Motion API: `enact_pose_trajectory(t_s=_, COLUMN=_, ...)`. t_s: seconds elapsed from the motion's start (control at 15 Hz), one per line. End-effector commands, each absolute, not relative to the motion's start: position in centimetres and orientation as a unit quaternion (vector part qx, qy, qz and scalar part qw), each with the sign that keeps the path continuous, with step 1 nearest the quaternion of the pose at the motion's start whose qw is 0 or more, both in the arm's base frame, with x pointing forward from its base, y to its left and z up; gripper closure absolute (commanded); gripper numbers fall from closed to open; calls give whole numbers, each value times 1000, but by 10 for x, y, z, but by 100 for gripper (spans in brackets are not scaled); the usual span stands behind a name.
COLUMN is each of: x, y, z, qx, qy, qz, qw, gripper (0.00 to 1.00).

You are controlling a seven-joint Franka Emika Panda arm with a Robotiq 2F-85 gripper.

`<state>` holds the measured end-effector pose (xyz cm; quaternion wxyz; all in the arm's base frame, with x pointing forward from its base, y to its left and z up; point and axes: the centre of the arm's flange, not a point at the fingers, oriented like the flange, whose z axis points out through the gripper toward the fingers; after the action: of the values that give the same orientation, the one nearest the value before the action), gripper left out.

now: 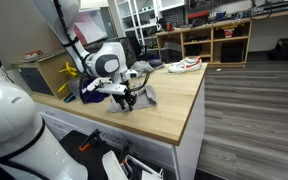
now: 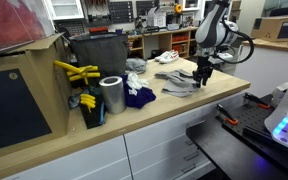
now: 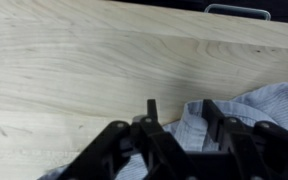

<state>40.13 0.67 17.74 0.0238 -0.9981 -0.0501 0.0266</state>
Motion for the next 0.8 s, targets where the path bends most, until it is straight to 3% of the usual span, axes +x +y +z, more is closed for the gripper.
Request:
enact_pose_trajectory(t_s=0.0, x=388, y=18, z=172, qx=-997, qy=-73, qz=10, qw=32, gripper=80)
enact_pose_trajectory(t_s=0.2, x=383, y=31, z=174, qx=-996, qy=-82, qz=11, qw=40, gripper=99)
enact_pose_trajectory(t_s=0.73, x=379, y=58, z=204, qx=-992, qy=-123, qz=-6, qw=42, gripper=99)
